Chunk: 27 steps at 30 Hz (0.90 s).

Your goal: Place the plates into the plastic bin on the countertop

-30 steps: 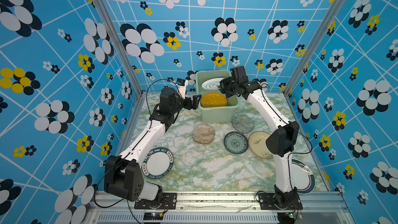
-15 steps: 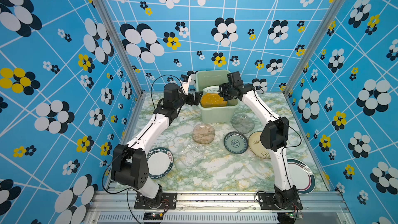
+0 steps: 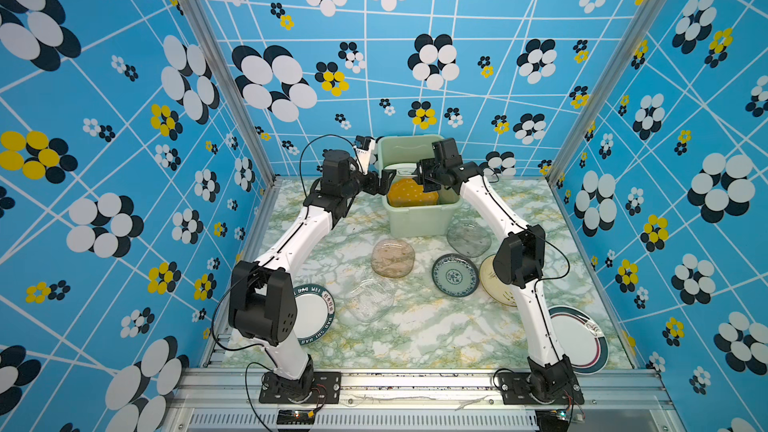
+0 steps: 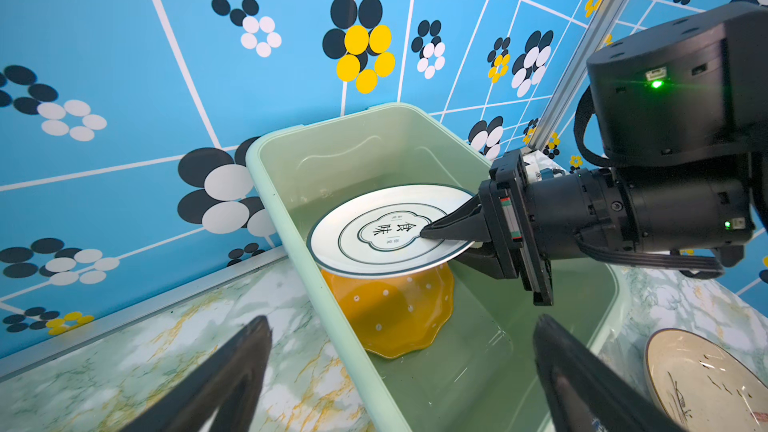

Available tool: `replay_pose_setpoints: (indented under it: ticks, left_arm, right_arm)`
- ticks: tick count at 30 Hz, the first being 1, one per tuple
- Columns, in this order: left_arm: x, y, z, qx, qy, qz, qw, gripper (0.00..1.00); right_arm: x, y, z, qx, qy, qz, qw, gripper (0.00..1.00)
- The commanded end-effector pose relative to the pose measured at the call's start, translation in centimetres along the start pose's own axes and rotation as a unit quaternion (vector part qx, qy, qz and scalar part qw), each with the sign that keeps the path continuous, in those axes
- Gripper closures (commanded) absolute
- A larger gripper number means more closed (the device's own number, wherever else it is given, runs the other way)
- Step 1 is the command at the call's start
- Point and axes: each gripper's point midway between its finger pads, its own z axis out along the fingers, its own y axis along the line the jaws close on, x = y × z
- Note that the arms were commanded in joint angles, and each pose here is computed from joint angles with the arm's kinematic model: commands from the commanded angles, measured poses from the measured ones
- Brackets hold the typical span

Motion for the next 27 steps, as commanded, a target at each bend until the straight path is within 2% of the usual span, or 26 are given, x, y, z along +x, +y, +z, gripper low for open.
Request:
replay_pose_setpoints:
  ticks: [1,6,12,27]
  left_arm:
    - [-0.4,0.4,0.4,0.002,0.001,0.001,1.000,0.01]
    - [-0.7,0.8,0.4,-0.001,-0.001,-0.002,1.000,0.01]
    - [-1.2,1.9,-0.2,-0.015,-0.008,-0.006,1.000,0.01]
    - [-1.1,3.5,-2.4,-0.040,-0.018,-0.016,0.999,0.01]
  right_arm:
    - [-2.4,-3.8,2.2,0.054,-0.022,0.073,0.996,1.00]
    - [-2.8,-2.3,2.3,0.019,-0.037,0.104,0.994,1.00]
    - [-3.6,-2.3,1.4,0.016,-0.073,0.139,0.987,1.00]
    - [-2.6,-1.3,-0.1,0.003,-0.132,0.159,0.978,1.00]
